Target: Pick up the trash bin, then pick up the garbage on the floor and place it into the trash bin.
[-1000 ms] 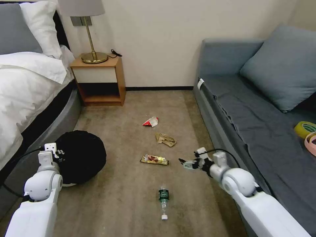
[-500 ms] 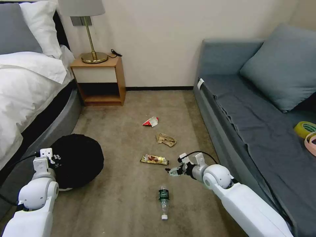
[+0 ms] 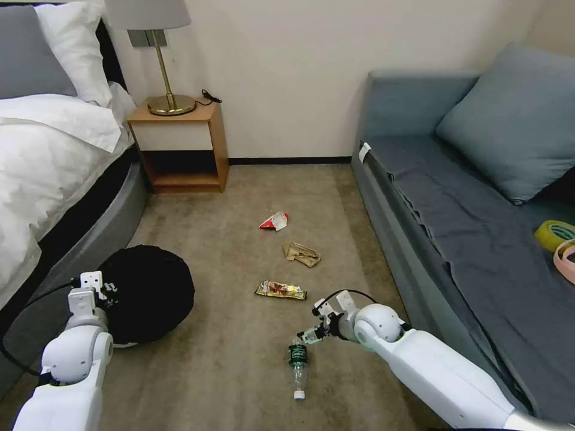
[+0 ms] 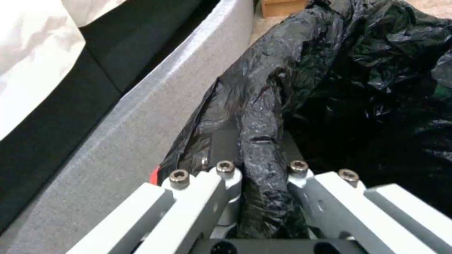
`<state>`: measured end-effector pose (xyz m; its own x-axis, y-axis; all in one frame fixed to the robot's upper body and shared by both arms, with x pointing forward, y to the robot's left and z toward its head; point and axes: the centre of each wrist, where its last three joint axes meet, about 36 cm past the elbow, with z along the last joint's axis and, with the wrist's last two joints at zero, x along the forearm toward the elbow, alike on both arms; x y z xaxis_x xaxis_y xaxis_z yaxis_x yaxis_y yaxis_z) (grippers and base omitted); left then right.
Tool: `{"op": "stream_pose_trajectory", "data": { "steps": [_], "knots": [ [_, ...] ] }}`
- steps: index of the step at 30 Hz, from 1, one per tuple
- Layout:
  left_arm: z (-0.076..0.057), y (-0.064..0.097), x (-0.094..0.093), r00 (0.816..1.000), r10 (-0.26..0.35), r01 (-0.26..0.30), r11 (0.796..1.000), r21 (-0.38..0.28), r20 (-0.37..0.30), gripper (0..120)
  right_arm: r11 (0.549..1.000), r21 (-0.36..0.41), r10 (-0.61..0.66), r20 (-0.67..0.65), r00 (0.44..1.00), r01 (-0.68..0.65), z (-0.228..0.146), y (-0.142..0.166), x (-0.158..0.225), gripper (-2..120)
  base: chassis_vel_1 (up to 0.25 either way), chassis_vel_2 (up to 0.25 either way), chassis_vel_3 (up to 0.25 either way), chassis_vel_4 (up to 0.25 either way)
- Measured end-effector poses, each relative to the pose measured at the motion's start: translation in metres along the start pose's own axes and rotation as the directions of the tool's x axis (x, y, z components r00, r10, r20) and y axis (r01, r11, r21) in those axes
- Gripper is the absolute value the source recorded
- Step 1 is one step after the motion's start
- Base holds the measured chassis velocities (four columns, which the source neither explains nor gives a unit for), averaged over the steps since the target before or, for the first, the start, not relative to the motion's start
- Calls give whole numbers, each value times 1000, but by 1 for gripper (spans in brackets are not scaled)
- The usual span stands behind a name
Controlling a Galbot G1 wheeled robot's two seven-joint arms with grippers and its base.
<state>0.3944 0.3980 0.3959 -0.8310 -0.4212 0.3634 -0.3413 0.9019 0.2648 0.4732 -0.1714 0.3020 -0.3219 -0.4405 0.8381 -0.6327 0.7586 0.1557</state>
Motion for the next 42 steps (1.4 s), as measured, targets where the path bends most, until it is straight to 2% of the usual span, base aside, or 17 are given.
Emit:
{"op": "stream_pose_trajectory", "data": {
  "steps": [13, 26, 30, 33, 34, 35, 42],
  "knots": [
    [1, -3, -1, 1000, 4, -4, 1000, -2, 1, 4, 999, 16, -42, -30, 999, 42, 4, 30, -32, 100, 0, 0, 0, 0],
    [7, -4, -2, 1000, 6, -6, 1000, -2, 7, 4, 999, 5, -33, -78, 996, 33, 26, 34, -45, 98, 0, 0, 0, 0],
    [8, -4, 0, 1000, 8, -8, 1000, -3, 7, 4, 999, 6, -42, -87, 995, 43, 29, 39, -50, 82, 0, 0, 0, 0],
    [9, -4, 1, 1000, 9, -9, 1000, -3, 7, 4, 999, 4, -46, -89, 995, 47, 31, 40, -51, 75, 0, 0, 0, 0],
    [9, -3, 2, 1000, 8, -8, 1000, -3, 6, 4, 999, 3, -48, -91, 995, 49, 34, 41, -52, 67, 0, 0, 0, 0],
    [9, -3, 2, 1000, 8, -8, 1000, -3, 6, 4, 999, 3, -48, -91, 995, 49, 34, 41, -52, 67, 0, 0, 0, 0],
    [8, -1, 4, 1000, 7, -7, 1000, -8, 11, 4, 999, -2, -44, -80, 996, 44, 39, 39, -48, 40, 0, 0, 0, 0]
  ]
}}
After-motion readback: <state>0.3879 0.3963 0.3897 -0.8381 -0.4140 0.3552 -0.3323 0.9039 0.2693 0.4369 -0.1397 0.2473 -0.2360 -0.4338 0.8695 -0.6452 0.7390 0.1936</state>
